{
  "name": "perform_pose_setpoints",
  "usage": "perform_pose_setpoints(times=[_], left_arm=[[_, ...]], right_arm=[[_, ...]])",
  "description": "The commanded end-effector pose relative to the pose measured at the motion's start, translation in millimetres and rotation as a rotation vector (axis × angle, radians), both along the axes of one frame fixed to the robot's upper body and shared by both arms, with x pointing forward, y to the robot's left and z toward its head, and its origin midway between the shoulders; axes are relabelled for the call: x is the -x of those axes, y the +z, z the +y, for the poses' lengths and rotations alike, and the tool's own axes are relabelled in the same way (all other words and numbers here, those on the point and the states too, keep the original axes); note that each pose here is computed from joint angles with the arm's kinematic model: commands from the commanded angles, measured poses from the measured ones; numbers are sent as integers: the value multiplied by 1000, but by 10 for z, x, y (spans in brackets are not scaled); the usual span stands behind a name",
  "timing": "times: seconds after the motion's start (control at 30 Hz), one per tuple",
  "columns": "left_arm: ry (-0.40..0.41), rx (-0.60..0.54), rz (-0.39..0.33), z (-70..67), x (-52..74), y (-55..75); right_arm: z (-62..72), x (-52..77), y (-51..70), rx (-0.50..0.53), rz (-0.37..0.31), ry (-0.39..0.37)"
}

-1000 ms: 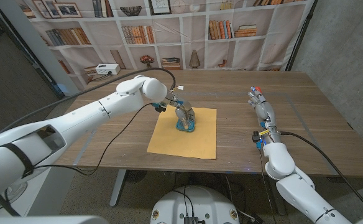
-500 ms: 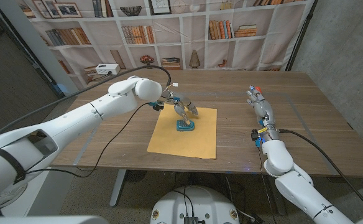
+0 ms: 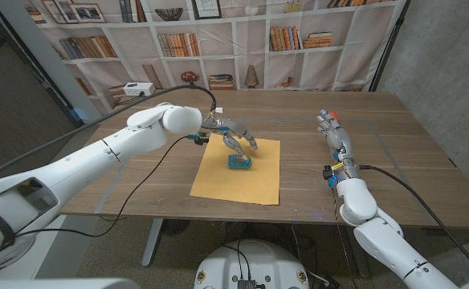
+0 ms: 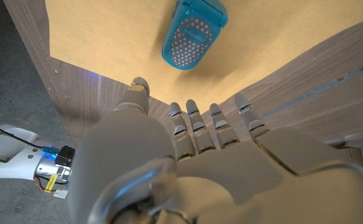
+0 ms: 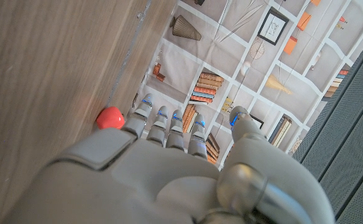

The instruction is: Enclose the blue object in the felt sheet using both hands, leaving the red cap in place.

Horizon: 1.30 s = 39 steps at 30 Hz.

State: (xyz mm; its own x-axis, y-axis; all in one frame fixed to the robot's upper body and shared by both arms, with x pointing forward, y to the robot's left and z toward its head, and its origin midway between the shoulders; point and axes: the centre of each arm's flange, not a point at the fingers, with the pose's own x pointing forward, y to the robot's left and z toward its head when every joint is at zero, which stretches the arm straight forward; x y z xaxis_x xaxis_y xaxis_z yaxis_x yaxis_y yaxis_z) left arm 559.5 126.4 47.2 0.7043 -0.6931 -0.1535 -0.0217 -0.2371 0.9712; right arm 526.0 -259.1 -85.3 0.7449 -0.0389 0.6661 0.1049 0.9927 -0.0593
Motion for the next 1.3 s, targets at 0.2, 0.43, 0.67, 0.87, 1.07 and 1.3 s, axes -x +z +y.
perform_pose_setpoints(times=[0.2, 0.43, 0.67, 0.87, 1.07, 1.3], left_arm=[[-31, -104, -146, 41, 417, -112], [-1, -204, -168, 30, 552, -158], [62, -320, -152, 15, 673, -226], [86, -406, -186, 35, 782, -292], [102, -471, -239, 70, 874, -336], [155, -544, -294, 81, 956, -442]], right_arm=[[31, 82, -77, -7, -11, 0], [35, 113, -131, -15, -10, 0], [20, 126, -210, -31, -9, 0], [14, 118, -305, -48, -9, 4], [21, 96, -383, -63, -6, 8], [33, 61, -425, -68, -5, 18]])
